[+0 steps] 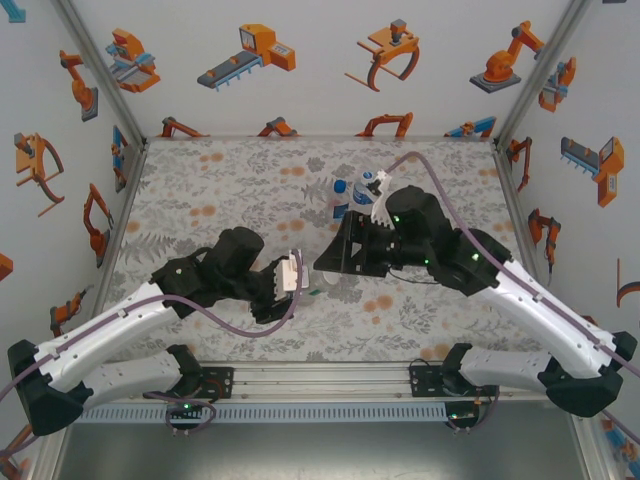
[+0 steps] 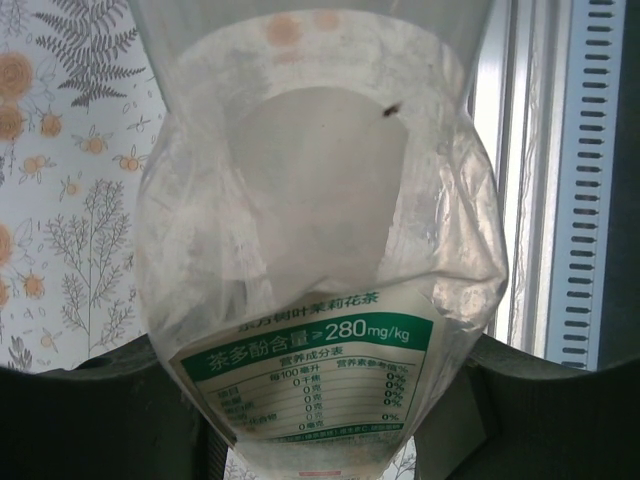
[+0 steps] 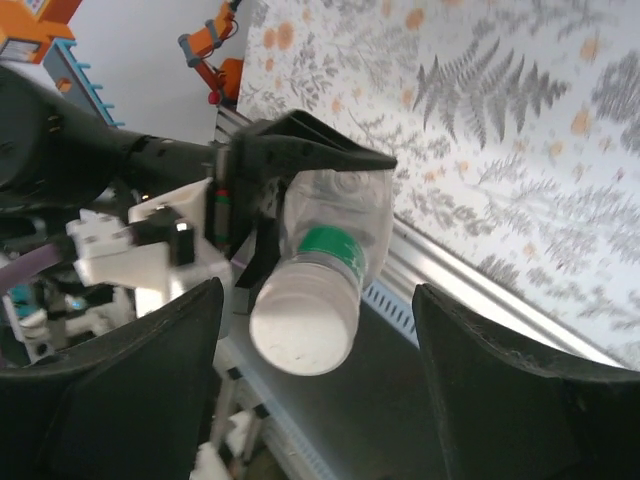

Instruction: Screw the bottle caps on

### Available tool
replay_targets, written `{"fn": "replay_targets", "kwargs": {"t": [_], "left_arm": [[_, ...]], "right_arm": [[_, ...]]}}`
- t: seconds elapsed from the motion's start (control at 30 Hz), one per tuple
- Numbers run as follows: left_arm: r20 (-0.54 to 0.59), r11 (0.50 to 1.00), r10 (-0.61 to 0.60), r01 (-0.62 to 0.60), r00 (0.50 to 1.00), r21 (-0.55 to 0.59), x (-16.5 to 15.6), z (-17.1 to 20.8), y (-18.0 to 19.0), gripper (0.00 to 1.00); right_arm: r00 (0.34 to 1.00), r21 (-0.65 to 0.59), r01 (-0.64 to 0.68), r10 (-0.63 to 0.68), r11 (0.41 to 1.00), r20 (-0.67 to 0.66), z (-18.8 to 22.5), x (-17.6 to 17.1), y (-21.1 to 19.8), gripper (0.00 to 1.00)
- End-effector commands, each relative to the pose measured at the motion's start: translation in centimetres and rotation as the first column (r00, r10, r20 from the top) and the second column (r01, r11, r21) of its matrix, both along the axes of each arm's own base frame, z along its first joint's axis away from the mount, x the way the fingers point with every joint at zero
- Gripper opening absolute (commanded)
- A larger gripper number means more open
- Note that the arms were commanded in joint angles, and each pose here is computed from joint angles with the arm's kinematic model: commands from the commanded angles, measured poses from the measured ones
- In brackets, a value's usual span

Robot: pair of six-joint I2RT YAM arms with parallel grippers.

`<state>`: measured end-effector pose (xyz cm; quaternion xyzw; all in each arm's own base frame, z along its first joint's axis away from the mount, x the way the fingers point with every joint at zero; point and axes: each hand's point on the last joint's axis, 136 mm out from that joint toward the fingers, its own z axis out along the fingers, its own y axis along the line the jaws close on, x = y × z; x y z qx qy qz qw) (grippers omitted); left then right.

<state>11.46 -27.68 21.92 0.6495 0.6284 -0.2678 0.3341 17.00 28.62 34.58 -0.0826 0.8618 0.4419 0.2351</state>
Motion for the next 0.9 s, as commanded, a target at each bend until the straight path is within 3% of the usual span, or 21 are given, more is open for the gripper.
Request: {"fn": "replay_targets", "kwargs": {"t": [0.0, 0.13, 0.3, 0.4, 0.5, 0.6, 0.87], "left_arm": [[-0.009, 0.998, -0.031, 0.031, 0.999, -0.06, -0.8, 1.3, -0.4, 0.0], [-0.01, 0.997, -0.037, 0.037, 0.999, -0.063, -0.9, 1.4, -0.5, 0.0], [-0.019, 0.997, -0.044, 0.043, 0.999, -0.063, -1.0, 1.5, -0.5, 0.0], [-0.023, 0.997, -0.048, 0.046, 0.999, -0.063, -1.1, 1.5, -0.6, 0.0], [-0.029, 0.997, -0.053, 0.051, 0.998, -0.063, -1.3, 1.5, -0.6, 0.0], [-0.029, 0.996, -0.054, 0.052, 0.998, -0.067, -1.3, 1.6, -0.6, 0.0], [-0.034, 0.997, -0.057, 0.055, 0.998, -0.062, -1.5, 1.5, -0.5, 0.0]], "right_arm": [[0.964, -0.07, -0.076, 0.091, 0.995, 0.25, 3.1, 0.2, -0.8, 0.69], [0.852, -0.167, -0.2, 0.256, 0.965, 0.457, 4.9, -0.5, -0.7, 0.69], [0.519, -0.285, -0.502, 0.548, 0.816, 0.656, 6.2, -5.0, 0.6, 0.69], [0.297, -0.362, -0.628, 0.642, 0.689, 0.707, 6.2, -7.8, 0.6, 0.69], [0.141, -0.425, -0.678, 0.673, 0.6, 0.726, 5.5, -9.3, 0.5, 0.69], [0.1, -0.456, -0.684, 0.692, 0.57, 0.715, 4.6, -9.2, 0.8, 0.69], [0.107, -0.481, -0.661, 0.707, 0.576, 0.699, 3.6, -7.9, 1.8, 0.63]]}}
